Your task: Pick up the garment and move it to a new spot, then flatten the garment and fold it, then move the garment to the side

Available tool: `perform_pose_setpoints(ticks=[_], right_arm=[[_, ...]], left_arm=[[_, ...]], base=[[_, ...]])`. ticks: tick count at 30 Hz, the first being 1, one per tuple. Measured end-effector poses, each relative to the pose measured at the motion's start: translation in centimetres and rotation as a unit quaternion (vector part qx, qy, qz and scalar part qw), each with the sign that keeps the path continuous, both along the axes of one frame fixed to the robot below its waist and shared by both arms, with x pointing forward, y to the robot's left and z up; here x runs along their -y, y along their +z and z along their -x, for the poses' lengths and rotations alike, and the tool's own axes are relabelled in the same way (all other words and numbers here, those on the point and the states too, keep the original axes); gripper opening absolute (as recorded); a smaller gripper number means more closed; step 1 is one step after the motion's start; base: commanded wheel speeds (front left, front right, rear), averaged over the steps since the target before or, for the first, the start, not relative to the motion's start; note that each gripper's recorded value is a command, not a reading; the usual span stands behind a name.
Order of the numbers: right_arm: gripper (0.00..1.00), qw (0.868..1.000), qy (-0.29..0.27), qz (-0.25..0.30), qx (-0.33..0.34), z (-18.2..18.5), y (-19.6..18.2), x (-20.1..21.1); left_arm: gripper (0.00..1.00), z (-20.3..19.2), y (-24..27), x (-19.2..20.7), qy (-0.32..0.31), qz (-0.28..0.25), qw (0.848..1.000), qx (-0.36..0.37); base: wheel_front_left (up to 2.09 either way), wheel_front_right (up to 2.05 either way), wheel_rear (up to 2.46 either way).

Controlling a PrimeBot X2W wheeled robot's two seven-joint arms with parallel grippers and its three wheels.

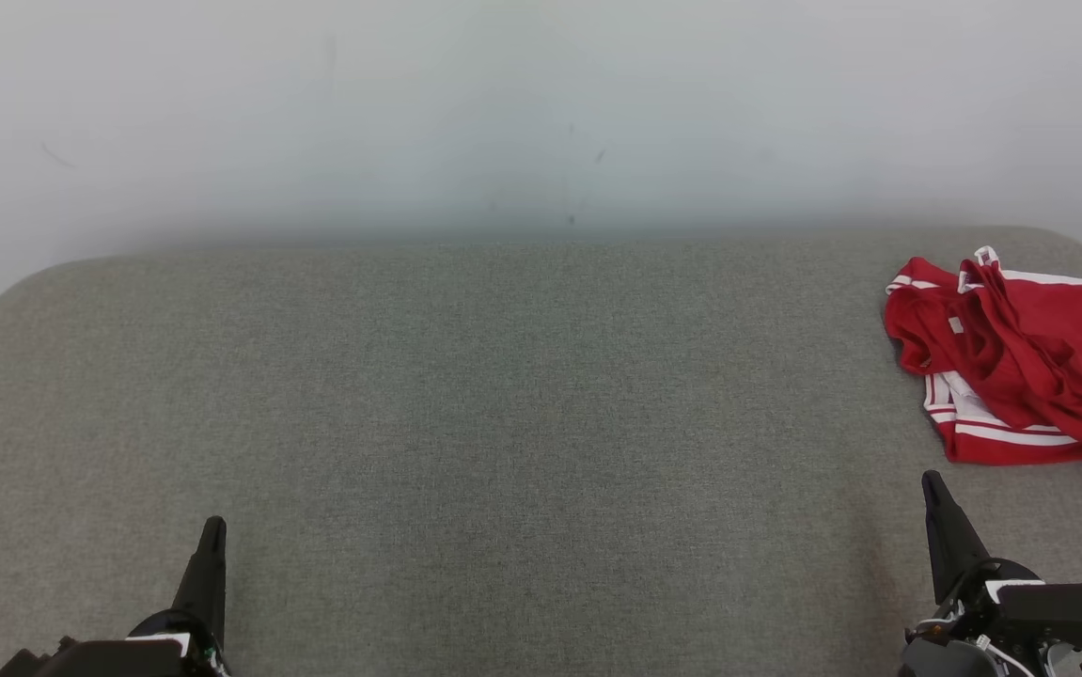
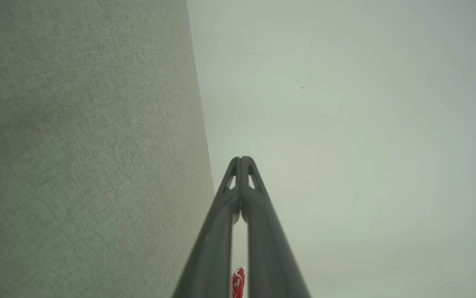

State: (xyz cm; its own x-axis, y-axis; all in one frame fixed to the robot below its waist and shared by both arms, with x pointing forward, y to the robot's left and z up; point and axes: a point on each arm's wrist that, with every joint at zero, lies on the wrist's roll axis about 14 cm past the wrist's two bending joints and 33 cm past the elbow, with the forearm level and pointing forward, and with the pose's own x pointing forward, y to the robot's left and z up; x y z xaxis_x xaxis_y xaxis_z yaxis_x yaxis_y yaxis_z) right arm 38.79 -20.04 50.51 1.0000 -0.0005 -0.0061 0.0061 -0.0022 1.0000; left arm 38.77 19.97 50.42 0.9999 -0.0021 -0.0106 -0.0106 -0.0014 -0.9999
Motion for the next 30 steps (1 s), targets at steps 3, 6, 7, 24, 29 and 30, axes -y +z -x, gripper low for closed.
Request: perform_pose_setpoints(ticks=[3, 6, 7, 24, 29, 30], right_arm=[[0.00, 1.000, 0.000, 0.000, 0.000, 0.00, 0.00, -0.01], [0.00, 1.000, 0.000, 0.000, 0.000, 0.00, 0.01, -0.01], [0.00, 1.000, 0.000, 0.000, 0.000, 0.00, -0.01, 0.00], [0.00, 1.000, 0.000, 0.000, 0.000, 0.00, 0.00, 0.00], [0.00, 1.000, 0.000, 0.000, 0.000, 0.00, 0.00, -0.01], [0.00, 1.000, 0.000, 0.000, 0.000, 0.00, 0.01, -0.01]], left_arm=[[0.00, 0.00, 0.00, 0.01, 0.000, 0.000, 1.000, 0.000], [0.00, 0.00, 0.00, 0.01, 0.000, 0.000, 1.000, 0.000], [0.00, -0.01, 0.00, 0.01, 0.000, 0.000, 1.000, 0.000], [0.00, -0.01, 0.00, 0.02, 0.000, 0.000, 1.000, 0.000], [0.00, -0.01, 0.00, 0.02, 0.000, 0.000, 1.000, 0.000], [0.00, -0.01, 0.02, 0.01, 0.000, 0.000, 1.000, 0.000]], base=[[0.00, 0.00, 0.00], [0.00, 0.00, 0.00], [0.00, 0.00, 0.00], [0.00, 0.00, 0.00], [0.00, 0.00, 0.00], [0.00, 0.00, 0.00]])
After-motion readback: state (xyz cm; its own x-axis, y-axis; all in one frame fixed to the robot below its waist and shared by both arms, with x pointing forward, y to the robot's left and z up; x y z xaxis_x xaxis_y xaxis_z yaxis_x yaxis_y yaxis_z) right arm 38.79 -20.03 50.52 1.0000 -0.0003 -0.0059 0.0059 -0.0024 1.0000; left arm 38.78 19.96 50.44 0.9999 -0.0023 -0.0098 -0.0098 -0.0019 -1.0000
